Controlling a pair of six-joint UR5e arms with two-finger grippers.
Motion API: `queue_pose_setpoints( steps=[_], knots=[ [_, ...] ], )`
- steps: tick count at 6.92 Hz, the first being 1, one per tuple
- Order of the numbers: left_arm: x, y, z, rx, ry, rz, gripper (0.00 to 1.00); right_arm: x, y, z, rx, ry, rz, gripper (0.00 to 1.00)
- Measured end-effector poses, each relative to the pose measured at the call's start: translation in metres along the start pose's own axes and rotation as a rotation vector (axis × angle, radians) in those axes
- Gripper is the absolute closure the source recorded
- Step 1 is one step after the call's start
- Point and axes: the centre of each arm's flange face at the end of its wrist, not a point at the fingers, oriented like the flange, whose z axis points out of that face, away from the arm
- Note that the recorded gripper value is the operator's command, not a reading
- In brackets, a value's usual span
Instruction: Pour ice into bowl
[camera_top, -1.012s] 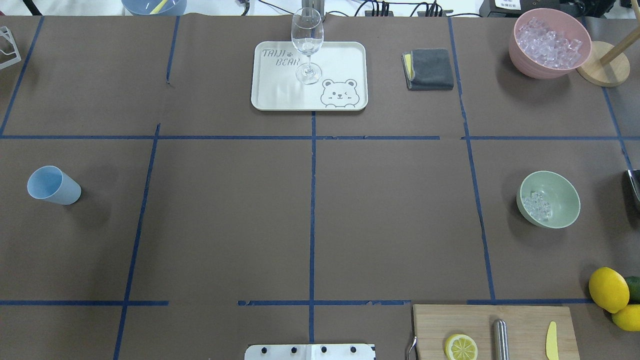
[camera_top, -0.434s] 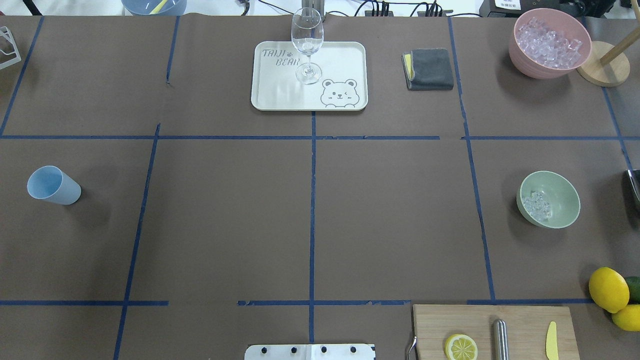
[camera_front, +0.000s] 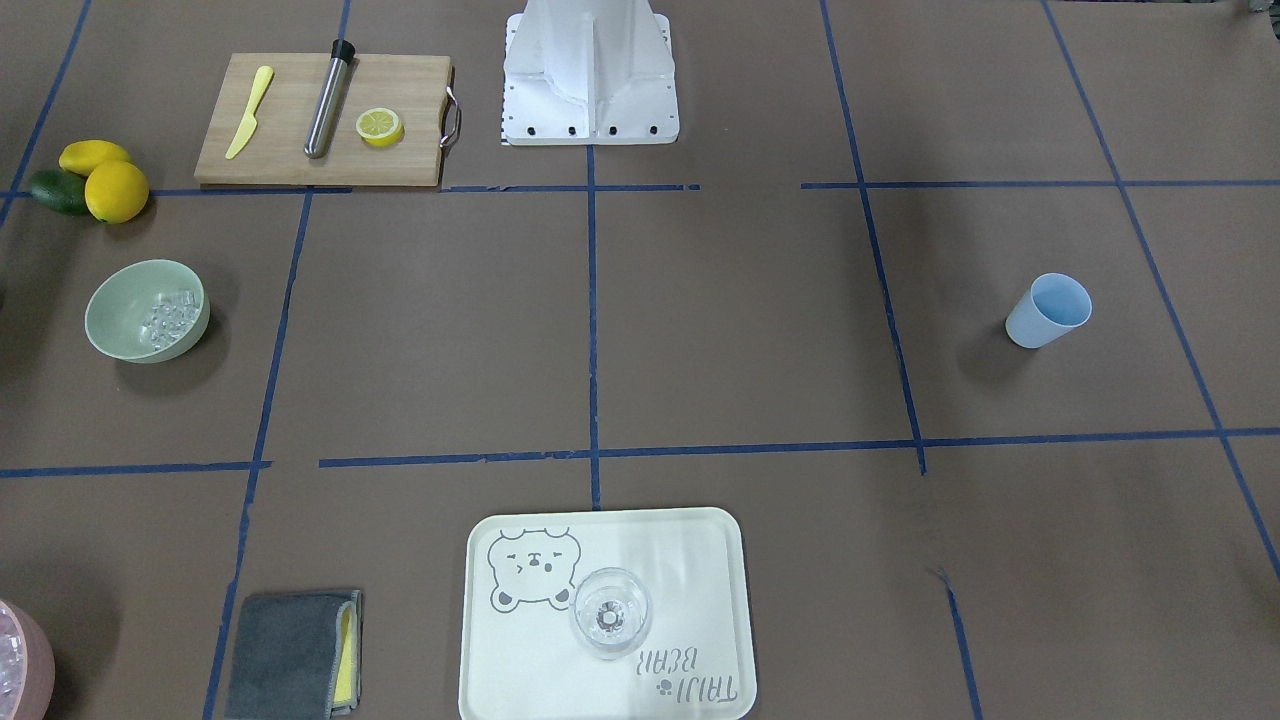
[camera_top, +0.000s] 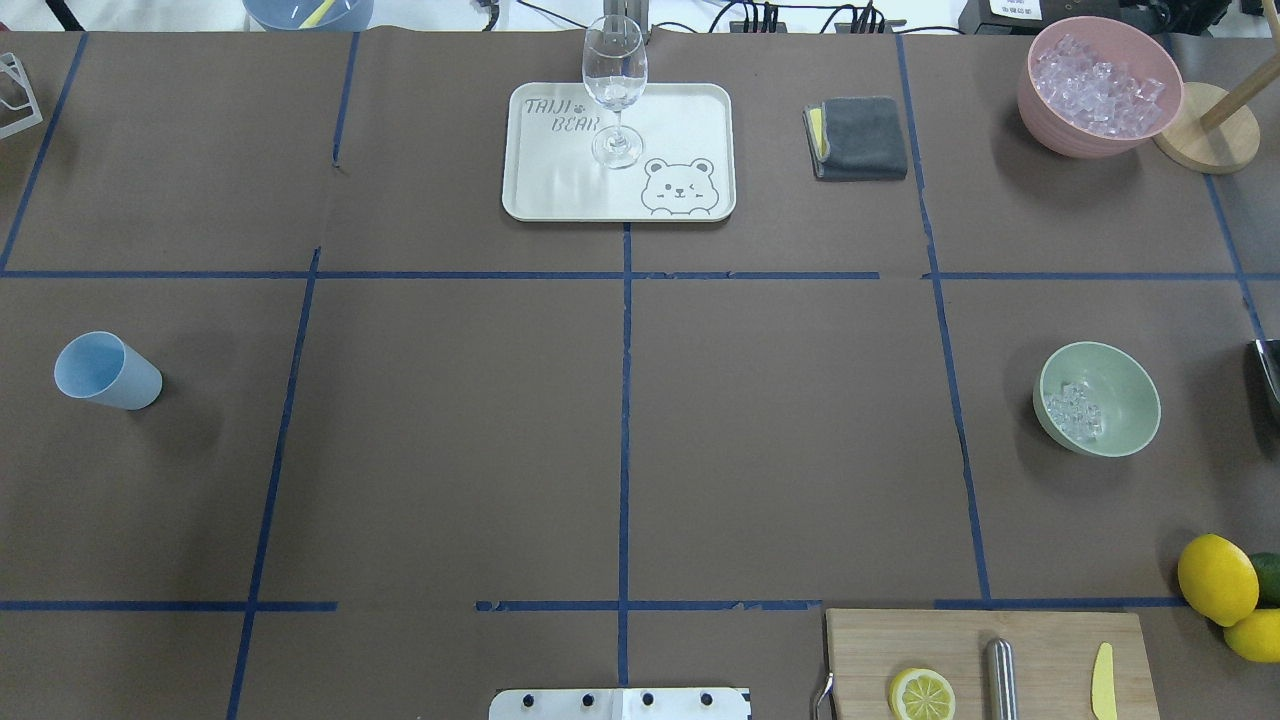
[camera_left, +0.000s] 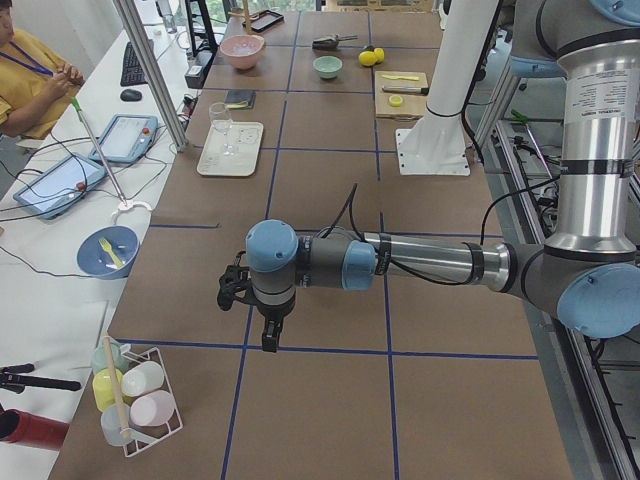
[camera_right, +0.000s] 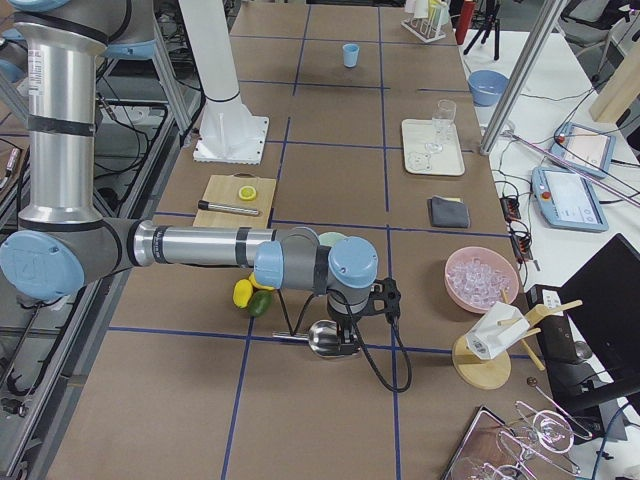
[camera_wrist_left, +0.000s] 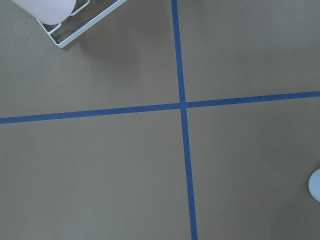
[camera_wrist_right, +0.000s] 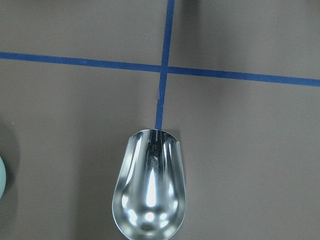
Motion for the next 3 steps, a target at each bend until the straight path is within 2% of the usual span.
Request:
queue_pose_setpoints(
  steps=[3],
  knots=[
    [0.0009,-0.0001,0.0006,-0.001,0.007,0.000,0.00,0.0006,0.0015,0.0014,-0.003,-0.002,0.002,0.00]
  ],
)
